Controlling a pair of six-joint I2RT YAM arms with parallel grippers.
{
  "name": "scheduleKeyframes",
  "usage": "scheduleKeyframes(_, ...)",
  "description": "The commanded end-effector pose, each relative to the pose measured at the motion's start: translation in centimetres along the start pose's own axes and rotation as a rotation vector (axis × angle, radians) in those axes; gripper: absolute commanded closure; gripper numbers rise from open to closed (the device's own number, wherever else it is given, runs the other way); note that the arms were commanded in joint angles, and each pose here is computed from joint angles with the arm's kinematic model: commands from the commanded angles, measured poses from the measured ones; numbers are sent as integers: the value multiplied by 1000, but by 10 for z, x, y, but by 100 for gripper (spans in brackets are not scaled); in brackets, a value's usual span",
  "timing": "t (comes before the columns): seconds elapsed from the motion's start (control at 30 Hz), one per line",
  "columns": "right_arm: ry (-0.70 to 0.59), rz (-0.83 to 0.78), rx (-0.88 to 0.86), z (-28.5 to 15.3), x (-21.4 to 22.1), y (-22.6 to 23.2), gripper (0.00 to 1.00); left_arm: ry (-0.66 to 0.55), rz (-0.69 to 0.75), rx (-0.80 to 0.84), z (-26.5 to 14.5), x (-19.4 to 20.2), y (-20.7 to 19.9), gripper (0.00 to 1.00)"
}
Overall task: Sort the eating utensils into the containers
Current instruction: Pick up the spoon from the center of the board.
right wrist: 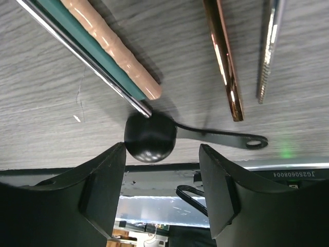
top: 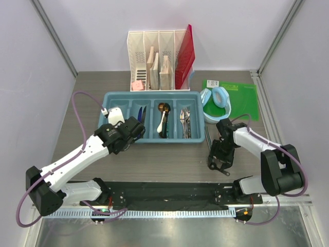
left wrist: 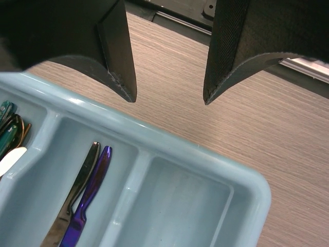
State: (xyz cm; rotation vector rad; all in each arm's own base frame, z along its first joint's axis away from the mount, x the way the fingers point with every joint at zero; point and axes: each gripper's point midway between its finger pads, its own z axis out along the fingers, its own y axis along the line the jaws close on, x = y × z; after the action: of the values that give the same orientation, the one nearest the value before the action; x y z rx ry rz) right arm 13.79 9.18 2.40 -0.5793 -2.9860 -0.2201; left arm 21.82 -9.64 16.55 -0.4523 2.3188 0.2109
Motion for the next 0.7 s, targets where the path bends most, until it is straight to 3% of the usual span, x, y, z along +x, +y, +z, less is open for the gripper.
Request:
scheduleKeyframes(0.0, -37, 7, -7, 0, -13, 11, 36, -31, -26, -19, -2, -4, 12, 45)
scheduleKeyframes(0.13, -20, 2, -7, 3, -12, 15, 42, -37, -34, -19, -2, -4, 17, 45)
scheduleKeyframes(0.23, -16, 5, -1, 5, -9, 14, 55, -40, -34, -20, -2, -3, 19, 44)
scheduleKeyframes(0.4, -18, 11, 0, 2, -6, 12, 87, -40, -34, -25, -1, -1, 21, 45)
scheduleKeyframes(0.53, -9, -1, -15, -7, -3, 18, 98, -40, -38, -20, 0, 1, 20, 44)
scheduleKeyframes(0.67, -15, -45, -79, -33, 0, 37, 99, -48, -40, -23, 1, -1, 19, 44)
